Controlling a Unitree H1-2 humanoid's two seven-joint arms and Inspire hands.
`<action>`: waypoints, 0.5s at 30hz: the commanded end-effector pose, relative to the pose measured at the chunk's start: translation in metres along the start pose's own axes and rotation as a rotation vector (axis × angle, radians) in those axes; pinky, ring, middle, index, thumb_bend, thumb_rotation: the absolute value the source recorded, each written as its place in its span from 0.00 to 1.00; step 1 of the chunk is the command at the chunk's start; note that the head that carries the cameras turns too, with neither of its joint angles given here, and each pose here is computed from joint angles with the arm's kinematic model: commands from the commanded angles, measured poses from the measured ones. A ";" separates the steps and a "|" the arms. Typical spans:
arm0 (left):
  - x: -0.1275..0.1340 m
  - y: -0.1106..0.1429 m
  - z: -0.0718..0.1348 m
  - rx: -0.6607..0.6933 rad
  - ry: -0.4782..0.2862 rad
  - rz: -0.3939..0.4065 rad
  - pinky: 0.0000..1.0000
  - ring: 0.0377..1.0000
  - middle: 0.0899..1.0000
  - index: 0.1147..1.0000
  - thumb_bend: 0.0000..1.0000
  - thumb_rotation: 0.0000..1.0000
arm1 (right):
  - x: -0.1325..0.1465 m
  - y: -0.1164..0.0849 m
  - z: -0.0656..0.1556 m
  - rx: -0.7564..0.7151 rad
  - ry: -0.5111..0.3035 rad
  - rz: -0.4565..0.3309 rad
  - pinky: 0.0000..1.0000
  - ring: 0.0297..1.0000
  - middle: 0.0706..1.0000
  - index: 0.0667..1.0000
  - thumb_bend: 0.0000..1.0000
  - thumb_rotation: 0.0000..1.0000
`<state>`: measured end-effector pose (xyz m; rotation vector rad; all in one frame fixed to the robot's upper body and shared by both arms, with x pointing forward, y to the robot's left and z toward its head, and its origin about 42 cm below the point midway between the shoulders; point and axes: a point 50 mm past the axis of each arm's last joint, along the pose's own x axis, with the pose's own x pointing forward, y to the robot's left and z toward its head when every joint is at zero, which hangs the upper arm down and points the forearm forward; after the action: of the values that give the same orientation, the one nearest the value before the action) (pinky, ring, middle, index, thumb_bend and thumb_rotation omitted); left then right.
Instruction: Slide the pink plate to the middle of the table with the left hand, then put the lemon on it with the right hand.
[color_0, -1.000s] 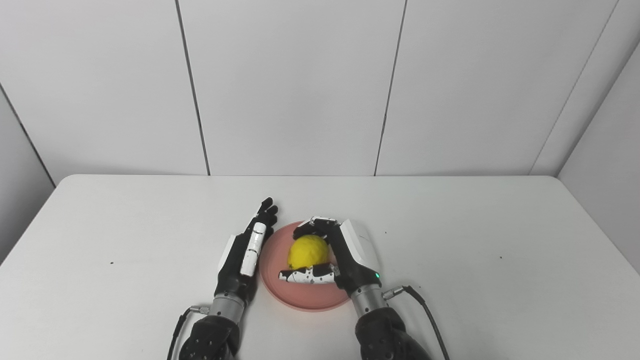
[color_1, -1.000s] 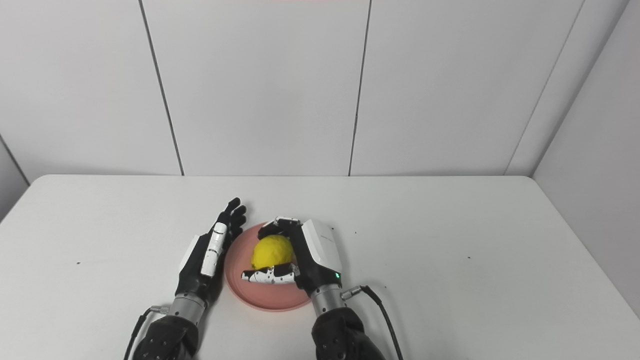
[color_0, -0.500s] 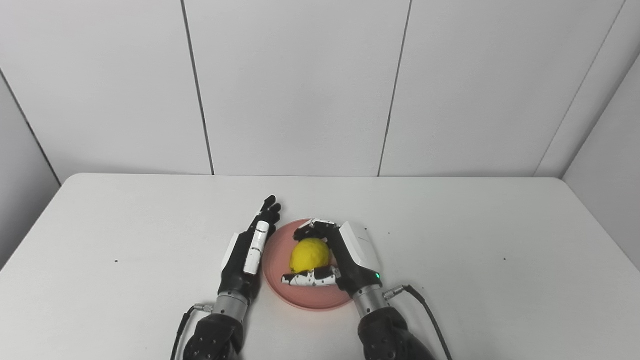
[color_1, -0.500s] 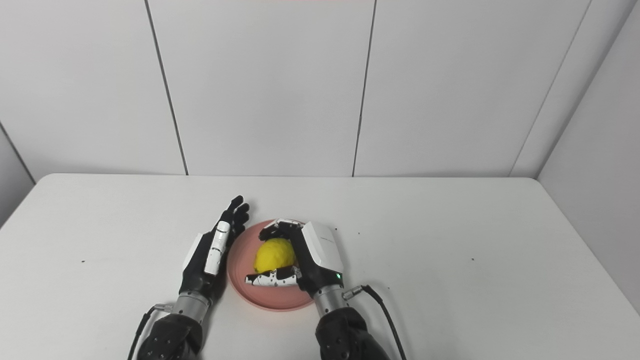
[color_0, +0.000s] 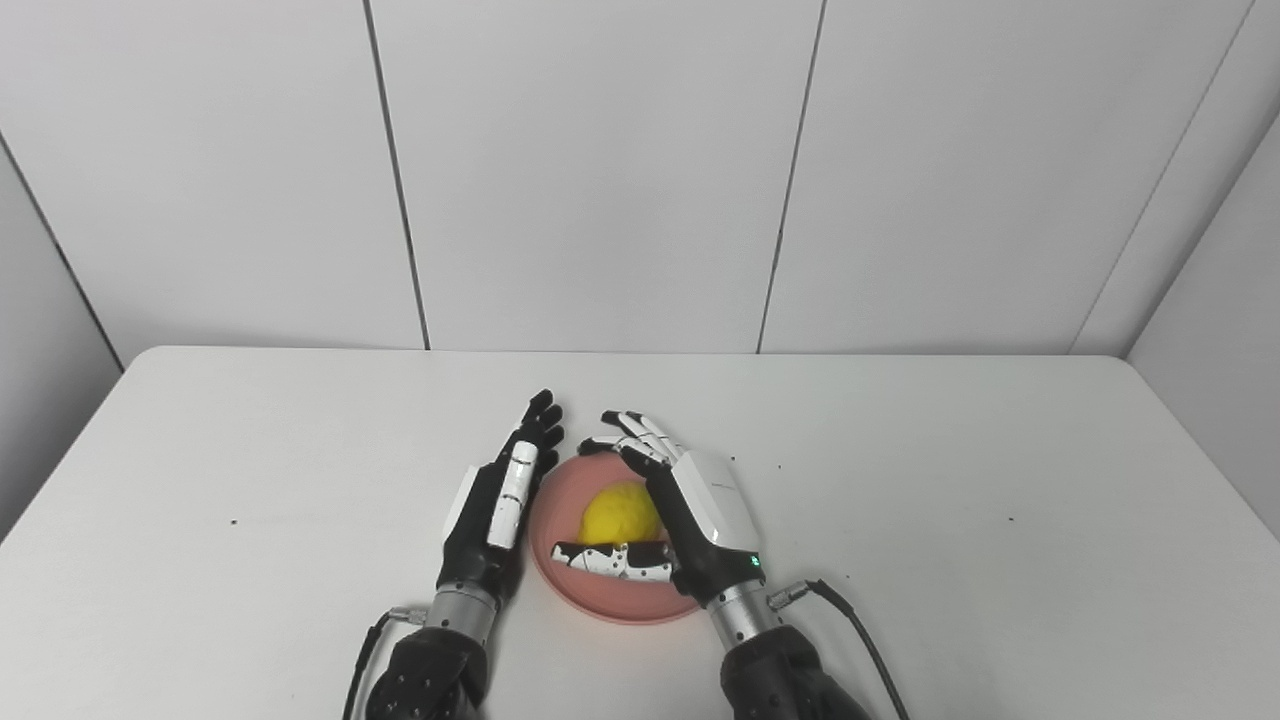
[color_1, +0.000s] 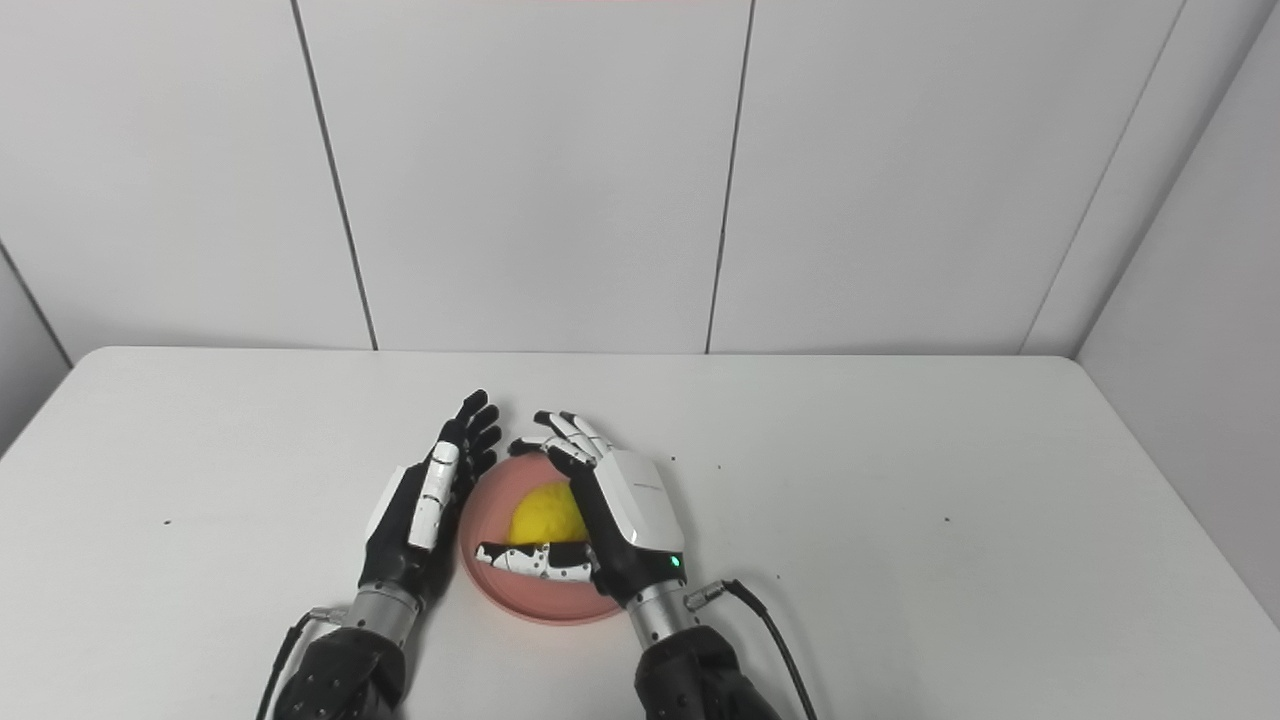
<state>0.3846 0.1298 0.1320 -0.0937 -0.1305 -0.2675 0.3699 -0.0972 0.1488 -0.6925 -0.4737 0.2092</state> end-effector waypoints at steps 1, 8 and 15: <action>0.005 -0.004 0.005 -0.018 -0.053 -0.017 0.96 0.95 0.95 0.95 0.62 1.00 | 0.011 -0.014 0.019 0.037 -0.113 -0.071 0.98 0.99 0.98 0.91 0.66 0.58; 0.004 -0.003 0.006 -0.013 -0.036 -0.012 0.99 0.97 0.96 0.96 0.64 1.00 | 0.007 -0.025 0.027 0.044 -0.156 -0.134 0.97 0.99 1.00 0.98 0.63 0.61; 0.002 0.003 0.007 0.007 -0.039 0.012 0.97 0.95 0.95 0.95 0.66 1.00 | 0.001 -0.043 0.023 0.068 -0.146 -0.208 0.93 0.98 0.99 0.98 0.67 0.71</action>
<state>0.3846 0.1313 0.1326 -0.0906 -0.1277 -0.2653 0.3592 -0.1136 0.1720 -0.6114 -0.5725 0.1147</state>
